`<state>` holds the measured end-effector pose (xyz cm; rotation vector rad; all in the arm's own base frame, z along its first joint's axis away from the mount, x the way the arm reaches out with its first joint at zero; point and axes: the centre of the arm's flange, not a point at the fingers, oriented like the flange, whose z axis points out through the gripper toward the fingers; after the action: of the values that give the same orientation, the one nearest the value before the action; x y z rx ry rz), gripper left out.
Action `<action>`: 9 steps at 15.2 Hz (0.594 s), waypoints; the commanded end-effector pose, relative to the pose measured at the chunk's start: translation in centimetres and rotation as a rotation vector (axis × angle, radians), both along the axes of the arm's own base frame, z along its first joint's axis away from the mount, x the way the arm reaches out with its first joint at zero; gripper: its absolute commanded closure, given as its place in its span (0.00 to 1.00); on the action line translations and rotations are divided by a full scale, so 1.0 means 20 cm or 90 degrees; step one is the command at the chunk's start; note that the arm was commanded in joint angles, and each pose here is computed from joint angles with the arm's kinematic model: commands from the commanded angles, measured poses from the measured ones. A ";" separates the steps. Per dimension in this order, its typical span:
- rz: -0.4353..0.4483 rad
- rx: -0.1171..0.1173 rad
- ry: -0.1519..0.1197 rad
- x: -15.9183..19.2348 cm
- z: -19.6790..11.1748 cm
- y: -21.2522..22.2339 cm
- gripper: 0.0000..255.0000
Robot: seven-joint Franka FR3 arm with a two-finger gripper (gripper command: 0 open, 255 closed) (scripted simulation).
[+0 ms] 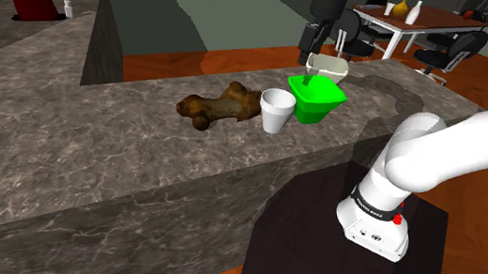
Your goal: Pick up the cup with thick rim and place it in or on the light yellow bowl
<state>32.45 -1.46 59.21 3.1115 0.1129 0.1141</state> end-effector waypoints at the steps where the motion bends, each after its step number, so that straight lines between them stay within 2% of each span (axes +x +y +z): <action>1: 0.000 0.000 0.000 0.00 0.00 0.00 0.00; 9: -0.015 -0.037 0.005 0.21 -0.47 0.17 0.00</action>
<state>36.09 1.45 50.88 3.0617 0.0823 0.0955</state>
